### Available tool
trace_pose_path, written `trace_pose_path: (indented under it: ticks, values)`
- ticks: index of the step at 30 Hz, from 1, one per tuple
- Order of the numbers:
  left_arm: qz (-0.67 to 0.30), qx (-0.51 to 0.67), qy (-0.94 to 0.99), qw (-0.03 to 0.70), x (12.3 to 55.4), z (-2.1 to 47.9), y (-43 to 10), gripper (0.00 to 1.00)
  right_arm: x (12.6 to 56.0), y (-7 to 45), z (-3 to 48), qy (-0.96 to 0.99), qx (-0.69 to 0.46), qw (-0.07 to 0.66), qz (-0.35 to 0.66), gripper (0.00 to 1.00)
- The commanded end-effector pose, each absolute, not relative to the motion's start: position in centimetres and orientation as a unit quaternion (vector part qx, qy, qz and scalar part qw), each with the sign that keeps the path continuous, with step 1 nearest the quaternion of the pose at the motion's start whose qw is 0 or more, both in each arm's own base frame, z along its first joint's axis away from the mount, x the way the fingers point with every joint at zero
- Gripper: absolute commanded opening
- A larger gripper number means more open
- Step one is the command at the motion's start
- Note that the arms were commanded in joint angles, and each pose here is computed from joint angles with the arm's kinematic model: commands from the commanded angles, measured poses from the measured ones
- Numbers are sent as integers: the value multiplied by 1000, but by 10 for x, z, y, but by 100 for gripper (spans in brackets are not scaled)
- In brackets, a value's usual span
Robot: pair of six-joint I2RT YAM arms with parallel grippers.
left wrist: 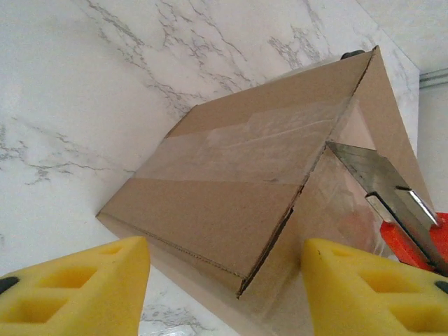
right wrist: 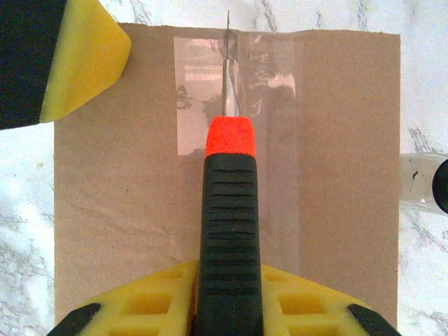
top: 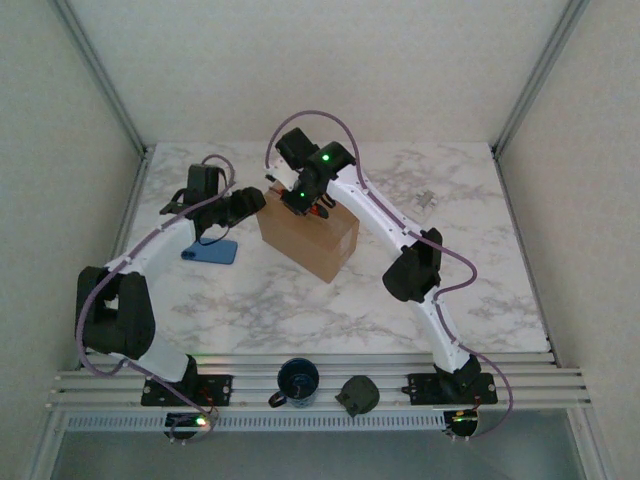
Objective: Unpack the express box
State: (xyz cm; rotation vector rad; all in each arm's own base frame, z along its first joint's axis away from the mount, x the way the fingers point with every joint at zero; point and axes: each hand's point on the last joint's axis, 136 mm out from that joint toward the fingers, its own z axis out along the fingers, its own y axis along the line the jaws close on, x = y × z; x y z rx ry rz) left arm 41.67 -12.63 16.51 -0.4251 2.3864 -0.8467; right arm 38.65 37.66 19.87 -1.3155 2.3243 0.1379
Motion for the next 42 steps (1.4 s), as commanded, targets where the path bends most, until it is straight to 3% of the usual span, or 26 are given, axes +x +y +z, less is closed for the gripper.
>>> trace_pose_path:
  ticks: [1, 15, 42]
  values:
    - [-325, -162, 895, 259, 412, 155, -132, 56, 382, 379, 205, 839, -489, 235, 50, 0]
    - [-327, -161, 897, 250, 412, 149, -134, 45, 383, 378, 221, 837, -482, 256, 48, 0]
    - [-311, -159, 904, 245, 410, 142, -130, 44, 394, 374, 230, 834, -473, 283, 23, 0]
